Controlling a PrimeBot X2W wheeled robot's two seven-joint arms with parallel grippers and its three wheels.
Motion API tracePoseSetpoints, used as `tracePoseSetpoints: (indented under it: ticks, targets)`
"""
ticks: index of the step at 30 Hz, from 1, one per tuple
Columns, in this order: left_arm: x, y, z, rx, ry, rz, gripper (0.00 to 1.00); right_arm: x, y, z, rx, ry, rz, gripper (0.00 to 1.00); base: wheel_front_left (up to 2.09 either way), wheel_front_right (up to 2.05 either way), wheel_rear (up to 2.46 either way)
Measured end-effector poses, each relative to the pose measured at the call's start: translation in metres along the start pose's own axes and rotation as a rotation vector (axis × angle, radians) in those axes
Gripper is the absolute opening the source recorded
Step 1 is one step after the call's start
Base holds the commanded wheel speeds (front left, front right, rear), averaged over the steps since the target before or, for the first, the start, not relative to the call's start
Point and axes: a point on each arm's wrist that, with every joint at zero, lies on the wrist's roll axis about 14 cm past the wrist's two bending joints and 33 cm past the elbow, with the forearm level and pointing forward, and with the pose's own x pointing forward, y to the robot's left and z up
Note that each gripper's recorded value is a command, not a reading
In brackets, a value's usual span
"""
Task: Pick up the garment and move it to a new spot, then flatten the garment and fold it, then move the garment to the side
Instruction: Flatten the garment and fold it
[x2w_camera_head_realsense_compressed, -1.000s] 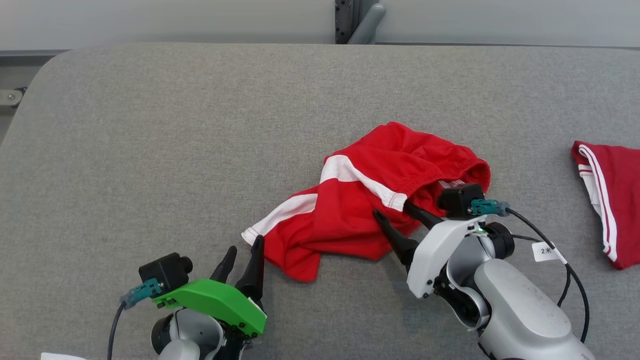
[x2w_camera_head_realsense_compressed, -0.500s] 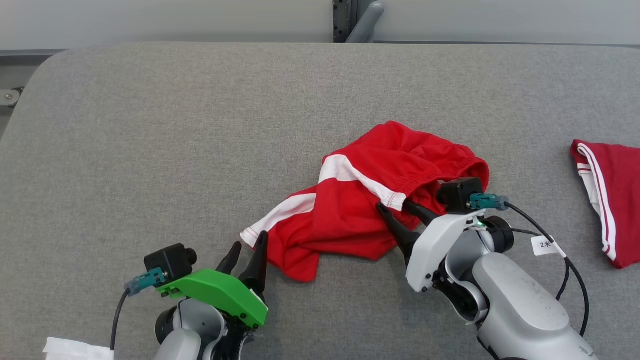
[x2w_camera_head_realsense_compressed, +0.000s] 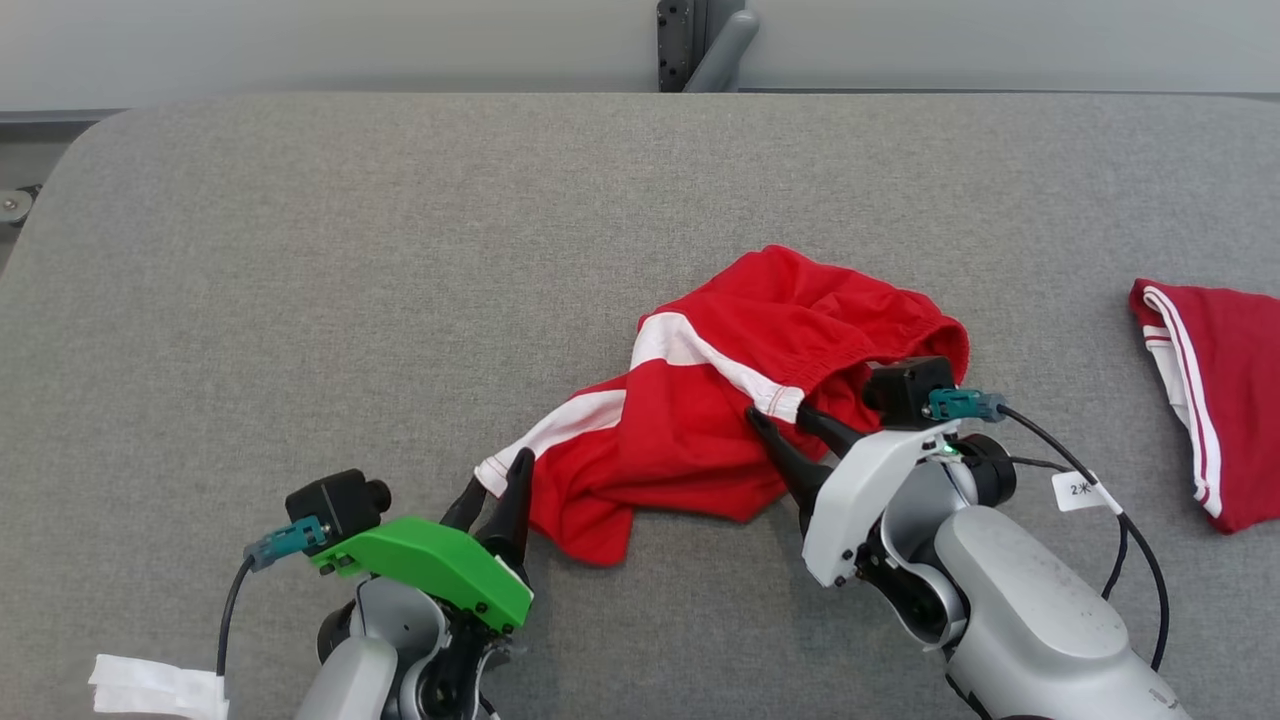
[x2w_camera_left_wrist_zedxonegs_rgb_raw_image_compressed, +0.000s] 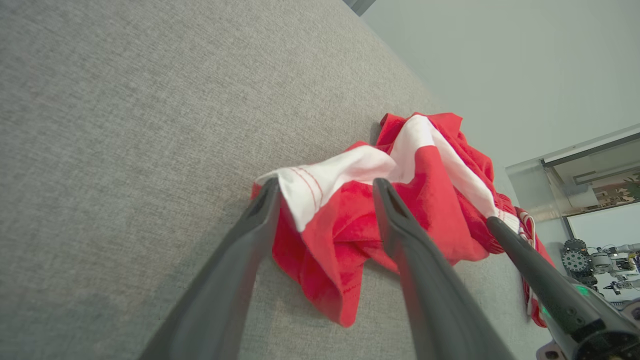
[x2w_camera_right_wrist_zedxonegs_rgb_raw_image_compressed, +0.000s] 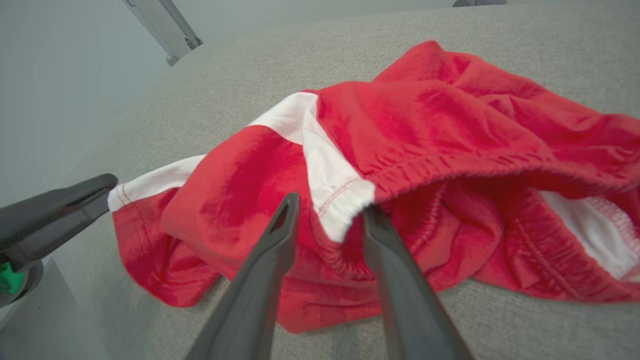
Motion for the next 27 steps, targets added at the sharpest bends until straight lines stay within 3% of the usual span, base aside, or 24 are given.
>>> tracePoseSetpoints:
  ticks: [1, 2, 6, 7, 8, 9, 13, 18, 24, 27]
  targets:
    - [0.001, 0.0, -0.001, -0.003, 0.004, 0.0, 0.72, 0.0, 0.0, 0.0, 0.001, -0.002, 0.0, 0.59, 0.0, 0.0, 0.0]
    - [0.002, 0.0, -0.002, -0.016, 0.012, 0.0, 0.49, 0.0, 0.0, 0.001, 0.002, -0.003, -0.001, 0.59, 0.0, 0.0, 0.0]
    - [0.004, 0.002, -0.006, -0.027, 0.029, 0.004, 0.03, 0.001, -0.001, 0.004, 0.0, -0.012, -0.006, 0.62, 0.0, 0.0, 0.0]
    - [0.005, 0.002, -0.006, -0.025, 0.028, 0.004, 0.0, 0.001, -0.001, 0.005, -0.001, -0.014, -0.007, 0.58, 0.0, 0.0, 0.0]
    - [0.005, 0.002, -0.006, -0.025, 0.026, 0.002, 0.0, 0.001, 0.0, 0.005, -0.001, -0.013, -0.006, 0.37, 0.0, 0.0, 0.0]
    - [0.005, 0.001, -0.005, -0.022, 0.025, -0.003, 0.0, 0.001, 0.002, 0.005, -0.001, -0.013, -0.003, 0.0, 0.0, 0.0, 0.0]
    - [0.008, -0.01, 0.0, 0.01, 0.013, -0.047, 0.0, 0.002, 0.009, 0.013, 0.022, -0.037, 0.016, 0.0, 0.0, 0.0, 0.0]
    - [0.005, -0.034, 0.032, 0.07, -0.042, -0.169, 0.0, -0.015, -0.015, 0.053, 0.12, -0.109, 0.006, 0.0, 0.0, 0.0, 0.0]
    - [-0.008, -0.067, 0.077, 0.238, -0.031, -0.32, 0.0, -0.069, -0.049, 0.112, 0.112, -0.092, 0.038, 0.0, 0.0, 0.0, 0.0]
    - [-0.012, -0.091, 0.101, 0.284, -0.049, -0.389, 0.0, -0.097, -0.081, 0.139, 0.124, -0.084, -0.006, 0.0, 0.0, 0.0, 0.0]
